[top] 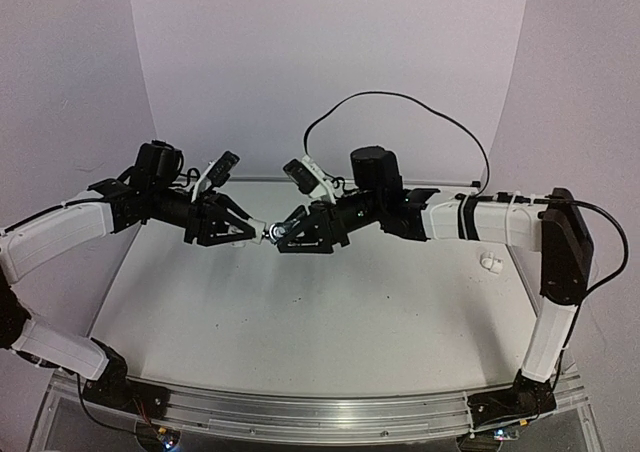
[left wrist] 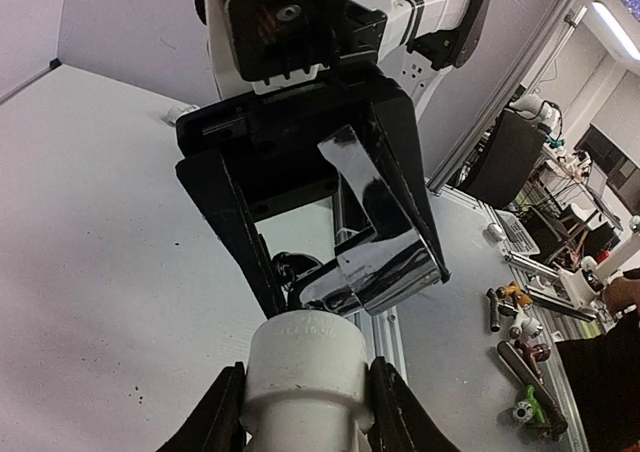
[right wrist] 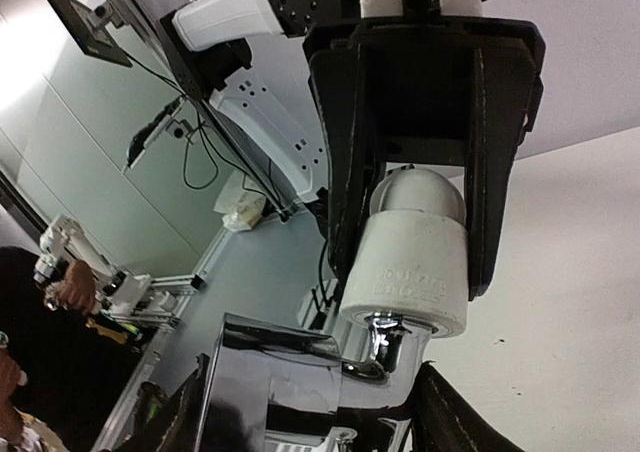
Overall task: Install the water faucets
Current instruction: Screw the water faucet onto the adaptor.
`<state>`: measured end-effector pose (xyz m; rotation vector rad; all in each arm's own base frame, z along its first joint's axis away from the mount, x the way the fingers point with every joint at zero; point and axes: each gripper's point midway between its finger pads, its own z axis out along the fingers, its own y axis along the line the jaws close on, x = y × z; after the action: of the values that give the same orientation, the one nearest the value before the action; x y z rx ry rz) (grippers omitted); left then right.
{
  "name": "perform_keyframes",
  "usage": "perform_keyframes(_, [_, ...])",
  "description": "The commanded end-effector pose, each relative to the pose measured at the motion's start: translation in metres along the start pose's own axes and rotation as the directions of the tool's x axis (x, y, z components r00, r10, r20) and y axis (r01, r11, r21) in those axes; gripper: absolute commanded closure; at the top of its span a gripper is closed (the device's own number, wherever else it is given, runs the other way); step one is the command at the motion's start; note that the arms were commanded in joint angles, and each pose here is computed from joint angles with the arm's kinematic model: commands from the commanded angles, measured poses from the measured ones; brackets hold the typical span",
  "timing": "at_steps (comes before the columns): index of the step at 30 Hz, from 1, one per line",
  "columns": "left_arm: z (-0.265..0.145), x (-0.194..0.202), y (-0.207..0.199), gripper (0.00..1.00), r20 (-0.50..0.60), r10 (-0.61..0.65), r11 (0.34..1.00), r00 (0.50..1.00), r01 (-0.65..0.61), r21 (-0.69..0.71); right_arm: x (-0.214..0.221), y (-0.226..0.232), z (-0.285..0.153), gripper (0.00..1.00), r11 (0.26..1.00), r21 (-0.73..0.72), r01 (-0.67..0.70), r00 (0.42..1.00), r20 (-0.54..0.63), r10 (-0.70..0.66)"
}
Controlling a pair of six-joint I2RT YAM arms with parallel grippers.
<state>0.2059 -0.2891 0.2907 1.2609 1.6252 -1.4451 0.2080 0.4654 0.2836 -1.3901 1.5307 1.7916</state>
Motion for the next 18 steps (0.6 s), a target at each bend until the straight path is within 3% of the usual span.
perform_keyframes(1, [-0.011, 0.001, -0.026, 1.0, 0.034, 0.236, 0.969, 0.971, -0.238, 0.062, -0.049, -0.031, -0.052, 0.64, 0.971, 0.095, -0.219, 0.961, 0.195, 0.198])
perform_keyframes(5, [-0.012, 0.002, -0.028, 1.0, 0.038, 0.271, 0.96, 0.962, -0.273, 0.062, -0.049, -0.046, -0.061, 0.57, 0.935, 0.115, -0.336, 0.921, 0.248, 0.301])
perform_keyframes(12, [-0.012, -0.004, -0.019, 1.0, 0.024, 0.25, 0.968, 0.968, -0.25, 0.01, -0.05, -0.069, -0.077, 0.69, 0.834, 0.143, -0.533, 0.799, 0.409, 0.441])
perform_keyframes(15, [-0.009, -0.018, 0.0, 1.0, 0.031, 0.089, 0.995, 0.996, -0.088, -0.045, -0.054, -0.047, -0.078, 0.63, 0.913, 0.142, -0.382, 0.865, 0.402, 0.299])
perform_keyframes(18, [-0.002, -0.027, 0.013, 1.0, 0.04, -0.153, 0.988, 0.987, 0.153, 0.008, -0.046, -0.015, -0.081, 0.42, 0.974, 0.224, -0.048, 0.943, 0.331, -0.03])
